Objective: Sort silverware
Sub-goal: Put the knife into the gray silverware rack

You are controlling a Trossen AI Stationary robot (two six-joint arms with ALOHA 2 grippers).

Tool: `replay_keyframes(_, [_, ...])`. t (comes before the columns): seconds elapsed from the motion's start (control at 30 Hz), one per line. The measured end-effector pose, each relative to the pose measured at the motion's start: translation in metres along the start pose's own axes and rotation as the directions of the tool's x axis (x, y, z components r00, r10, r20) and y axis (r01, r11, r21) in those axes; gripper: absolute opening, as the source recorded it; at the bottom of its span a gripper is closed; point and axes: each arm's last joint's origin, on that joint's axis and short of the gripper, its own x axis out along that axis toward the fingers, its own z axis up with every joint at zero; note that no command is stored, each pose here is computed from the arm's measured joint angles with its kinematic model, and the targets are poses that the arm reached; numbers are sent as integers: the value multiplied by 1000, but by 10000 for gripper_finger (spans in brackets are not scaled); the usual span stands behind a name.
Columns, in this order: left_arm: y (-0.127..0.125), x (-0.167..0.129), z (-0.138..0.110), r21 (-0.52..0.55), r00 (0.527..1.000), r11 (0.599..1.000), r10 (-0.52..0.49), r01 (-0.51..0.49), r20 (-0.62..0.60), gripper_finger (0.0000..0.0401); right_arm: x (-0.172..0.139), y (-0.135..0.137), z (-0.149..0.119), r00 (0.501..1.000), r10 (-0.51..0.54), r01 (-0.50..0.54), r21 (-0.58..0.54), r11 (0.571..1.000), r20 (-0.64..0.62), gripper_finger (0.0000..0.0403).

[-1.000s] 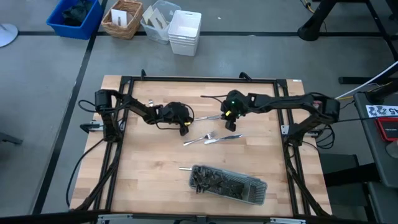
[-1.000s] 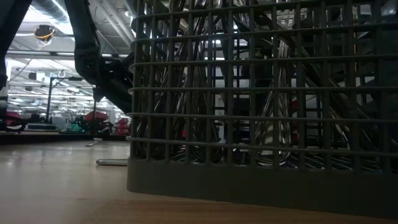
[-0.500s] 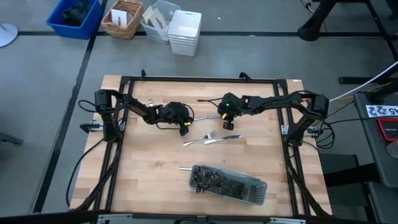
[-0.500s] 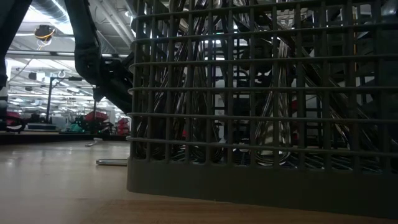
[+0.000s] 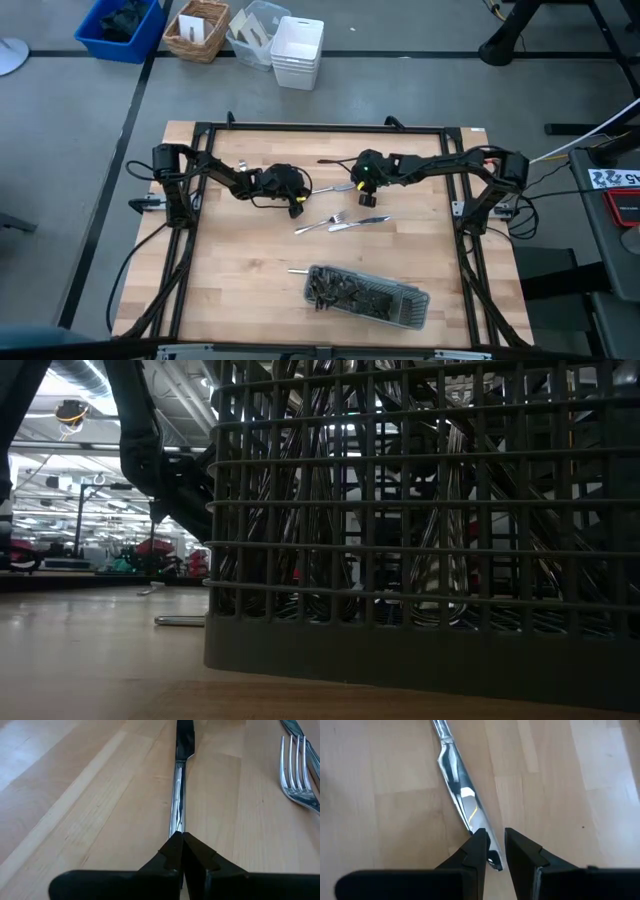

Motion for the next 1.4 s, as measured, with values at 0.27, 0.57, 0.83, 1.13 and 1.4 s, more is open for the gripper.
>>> replay_keyframes(0.27, [0,0,0,0,1000,1000,0,0,-1,1,2,0,0,1000,-3,3,8,1000,4,121])
replay_keyframes(0.57, [0,0,0,0,1000,1000,-1,1,-1,1,4,5,0,1000,5,-5,-68,998,-12,178])
replay_keyframes(0.83, [0,0,0,-4,1000,1000,-5,5,-2,1,14,21,-1,997,-61,46,-247,968,-53,177])
replay_keyframes(1.13, [-1,0,-1,-10,1000,999,-31,31,-5,1,20,22,-1,993,-96,77,-254,964,-62,176])
replay_keyframes(1.4, [-1,0,-1,-8,999,999,-33,33,-5,1,21,22,0,994,-104,91,-249,964,-40,137])
